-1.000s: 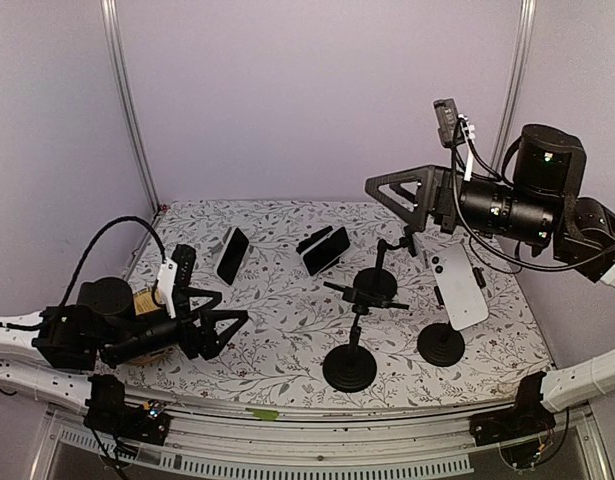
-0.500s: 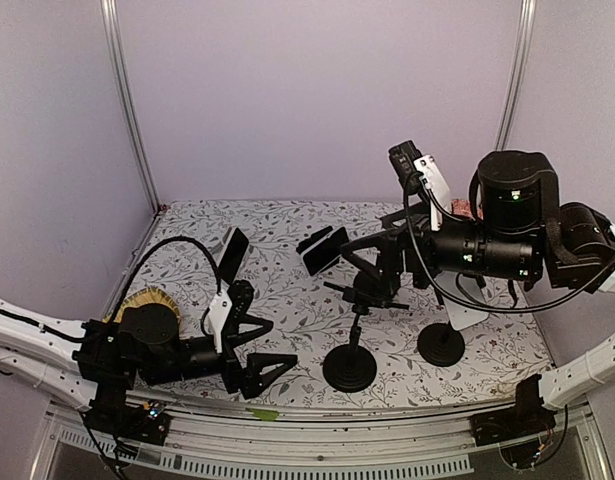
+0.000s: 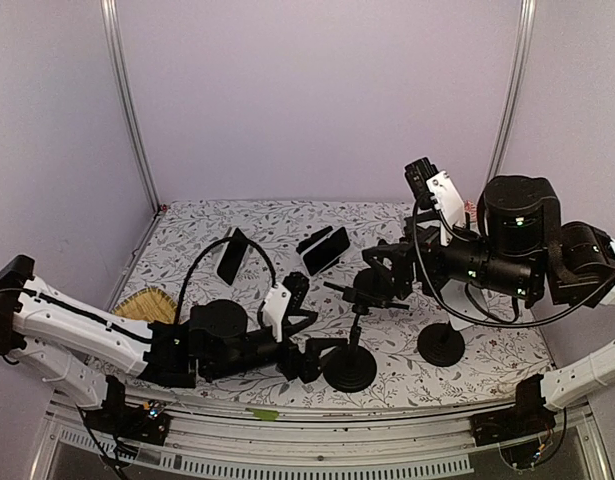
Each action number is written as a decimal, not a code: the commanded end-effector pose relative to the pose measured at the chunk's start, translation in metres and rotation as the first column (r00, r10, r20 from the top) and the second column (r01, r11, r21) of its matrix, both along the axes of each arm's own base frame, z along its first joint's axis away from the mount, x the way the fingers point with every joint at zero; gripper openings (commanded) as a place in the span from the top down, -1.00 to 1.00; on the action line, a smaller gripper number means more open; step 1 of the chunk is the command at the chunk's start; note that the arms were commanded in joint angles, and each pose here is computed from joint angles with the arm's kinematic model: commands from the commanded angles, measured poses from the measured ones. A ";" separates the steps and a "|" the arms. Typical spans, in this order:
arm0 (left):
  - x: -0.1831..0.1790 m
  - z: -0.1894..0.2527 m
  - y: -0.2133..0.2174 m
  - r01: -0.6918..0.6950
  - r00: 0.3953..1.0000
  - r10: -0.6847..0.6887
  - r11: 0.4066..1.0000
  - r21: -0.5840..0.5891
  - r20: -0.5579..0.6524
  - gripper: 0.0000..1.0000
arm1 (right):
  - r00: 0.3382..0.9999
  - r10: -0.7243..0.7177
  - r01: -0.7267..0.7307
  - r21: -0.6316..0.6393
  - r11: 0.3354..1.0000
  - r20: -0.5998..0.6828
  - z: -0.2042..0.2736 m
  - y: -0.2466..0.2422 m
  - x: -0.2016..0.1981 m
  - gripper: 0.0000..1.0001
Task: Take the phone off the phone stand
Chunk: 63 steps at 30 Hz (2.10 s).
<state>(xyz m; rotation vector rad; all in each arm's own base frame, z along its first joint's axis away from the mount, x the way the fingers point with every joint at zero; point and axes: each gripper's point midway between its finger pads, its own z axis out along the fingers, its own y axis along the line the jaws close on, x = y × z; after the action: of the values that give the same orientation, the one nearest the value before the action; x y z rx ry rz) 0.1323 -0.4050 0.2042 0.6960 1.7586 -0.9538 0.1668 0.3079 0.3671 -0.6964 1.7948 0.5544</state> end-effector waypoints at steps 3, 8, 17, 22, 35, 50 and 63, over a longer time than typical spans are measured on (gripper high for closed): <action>0.024 0.022 -0.041 0.023 1.000 -0.024 0.993 -0.119 -0.012 -0.72 | 0.994 -0.050 0.047 0.033 0.998 0.098 0.007 -0.022 0.005 -0.98; 0.041 0.019 -0.059 0.012 0.999 -0.016 0.992 -0.129 -0.033 -0.69 | 0.989 -0.046 0.033 0.095 0.995 0.138 0.012 -0.034 0.001 -0.98; 0.068 0.014 -0.070 -0.088 0.995 0.082 0.985 -0.149 -0.048 -0.50 | 0.986 -0.027 0.011 0.101 0.995 0.163 -0.003 -0.038 -0.002 -0.98; 0.075 0.015 -0.072 -0.116 0.993 0.111 0.980 -0.161 -0.044 -0.34 | 0.986 -0.011 -0.004 0.086 0.996 0.169 -0.013 -0.037 -0.004 -0.98; 0.081 0.023 -0.070 -0.151 0.988 0.150 0.968 -0.202 -0.022 -0.01 | 0.986 0.013 -0.025 0.065 0.998 0.168 -0.030 -0.044 -0.009 -0.98; 0.070 0.049 -0.038 -0.136 0.989 0.144 0.972 -0.190 0.033 0.55 | 0.967 0.203 -0.213 0.054 0.976 0.154 -0.038 -0.010 -0.031 -0.98; 0.059 0.055 0.066 -0.268 0.961 0.270 0.963 -0.039 0.055 0.56 | 0.904 0.307 -0.311 -0.037 0.950 0.298 -0.023 0.035 -0.031 -0.98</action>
<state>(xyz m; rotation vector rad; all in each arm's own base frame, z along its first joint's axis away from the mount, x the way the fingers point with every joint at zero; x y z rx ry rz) 0.1846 -0.3697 0.2349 0.5200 1.7715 -0.8131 0.1417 0.3291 0.3121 -0.9959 1.5407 0.5880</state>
